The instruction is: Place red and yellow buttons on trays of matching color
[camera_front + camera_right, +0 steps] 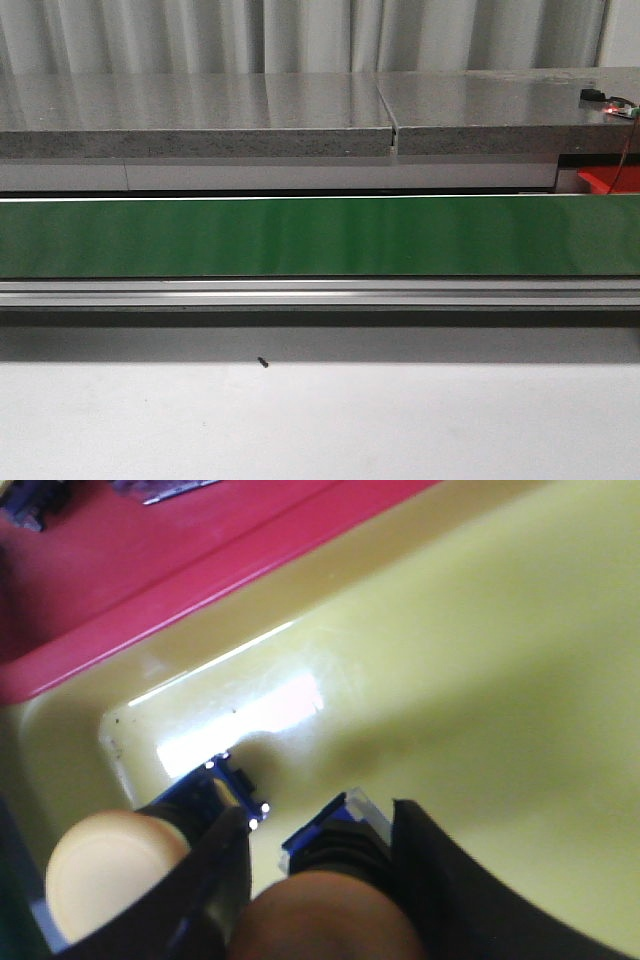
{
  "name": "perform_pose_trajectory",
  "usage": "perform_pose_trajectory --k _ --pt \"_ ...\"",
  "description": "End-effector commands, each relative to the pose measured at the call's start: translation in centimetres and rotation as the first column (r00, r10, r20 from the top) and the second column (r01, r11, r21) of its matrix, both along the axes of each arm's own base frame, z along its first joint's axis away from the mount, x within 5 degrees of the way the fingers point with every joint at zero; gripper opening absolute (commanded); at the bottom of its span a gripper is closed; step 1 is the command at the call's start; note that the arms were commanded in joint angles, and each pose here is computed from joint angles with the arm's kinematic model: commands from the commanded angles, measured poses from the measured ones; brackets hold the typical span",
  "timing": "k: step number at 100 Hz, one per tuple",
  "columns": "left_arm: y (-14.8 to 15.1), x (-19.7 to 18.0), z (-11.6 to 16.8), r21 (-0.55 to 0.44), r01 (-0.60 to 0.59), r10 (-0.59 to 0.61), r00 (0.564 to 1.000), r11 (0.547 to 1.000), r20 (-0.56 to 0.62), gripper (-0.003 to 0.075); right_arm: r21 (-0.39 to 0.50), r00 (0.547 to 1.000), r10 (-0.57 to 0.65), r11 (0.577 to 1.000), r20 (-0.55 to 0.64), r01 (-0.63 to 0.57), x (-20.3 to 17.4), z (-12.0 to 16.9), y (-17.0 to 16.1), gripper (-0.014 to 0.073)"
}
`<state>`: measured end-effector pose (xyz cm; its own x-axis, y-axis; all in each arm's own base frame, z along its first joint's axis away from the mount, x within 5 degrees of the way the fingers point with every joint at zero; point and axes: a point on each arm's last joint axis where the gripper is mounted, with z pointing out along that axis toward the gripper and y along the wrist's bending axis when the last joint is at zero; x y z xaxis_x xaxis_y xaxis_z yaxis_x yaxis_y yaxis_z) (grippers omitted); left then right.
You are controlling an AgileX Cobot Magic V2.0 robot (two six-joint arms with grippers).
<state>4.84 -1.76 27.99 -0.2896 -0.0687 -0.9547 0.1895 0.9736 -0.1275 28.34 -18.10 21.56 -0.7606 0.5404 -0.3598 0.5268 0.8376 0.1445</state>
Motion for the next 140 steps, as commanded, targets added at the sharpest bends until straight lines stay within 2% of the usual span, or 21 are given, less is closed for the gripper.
perform_pose_trajectory --k 1,25,38,47,64,73,114,126,140 --pt "0.0 0.2 1.5 -0.035 -0.008 0.011 0.996 0.999 0.086 -0.0020 -0.051 0.996 -0.021 0.998 0.084 0.026 0.5 1.4 -0.7 0.0245" --pt "0.0 0.2 1.5 -0.035 -0.008 0.011 0.996 0.999 0.086 -0.0020 -0.032 0.998 -0.027 0.999 0.052 0.028 1.1 -0.4 -1.1 0.0245" --pt "0.0 0.2 1.5 -0.035 -0.008 0.011 0.996 0.999 0.086 -0.0020 -0.030 0.998 -0.027 0.999 0.049 0.028 1.1 -0.5 -1.2 0.0255" --pt "0.0 0.2 1.5 -0.035 -0.008 0.011 0.996 0.999 0.086 -0.0020 -0.031 0.998 -0.026 0.999 0.050 0.028 1.0 -0.4 -1.1 0.0312" --pt "0.0 0.2 1.5 -0.035 -0.008 0.011 0.996 0.999 0.086 -0.0020 -0.025 0.999 -0.023 0.999 0.045 0.024 1.0 -0.3 -1.1 0.0493" --pt "0.0 0.2 1.5 -0.035 -0.008 0.011 0.996 0.999 0.086 -0.0020 -0.020 0.999 -0.017 1.000 0.043 0.018 1.1 0.3 -1.1 0.0526" --pt "0.0 0.2 1.5 -0.035 -0.008 0.011 0.996 0.999 0.086 -0.0020 -0.111 0.980 -0.005 0.993 0.199 0.028 -0.4 7.1 0.1 0.0526" --pt "0.0 0.2 1.5 -0.035 -0.008 0.011 0.996 0.999 0.086 -0.0020 -0.127 0.962 0.019 0.992 0.274 0.017 -1.0 9.7 1.8 0.0526" --pt "0.0 0.2 1.5 -0.035 -0.008 0.011 0.996 0.999 0.086 -0.0020 -0.180 0.928 0.113 0.982 0.354 -0.051 -1.6 12.8 5.2 0.0526"
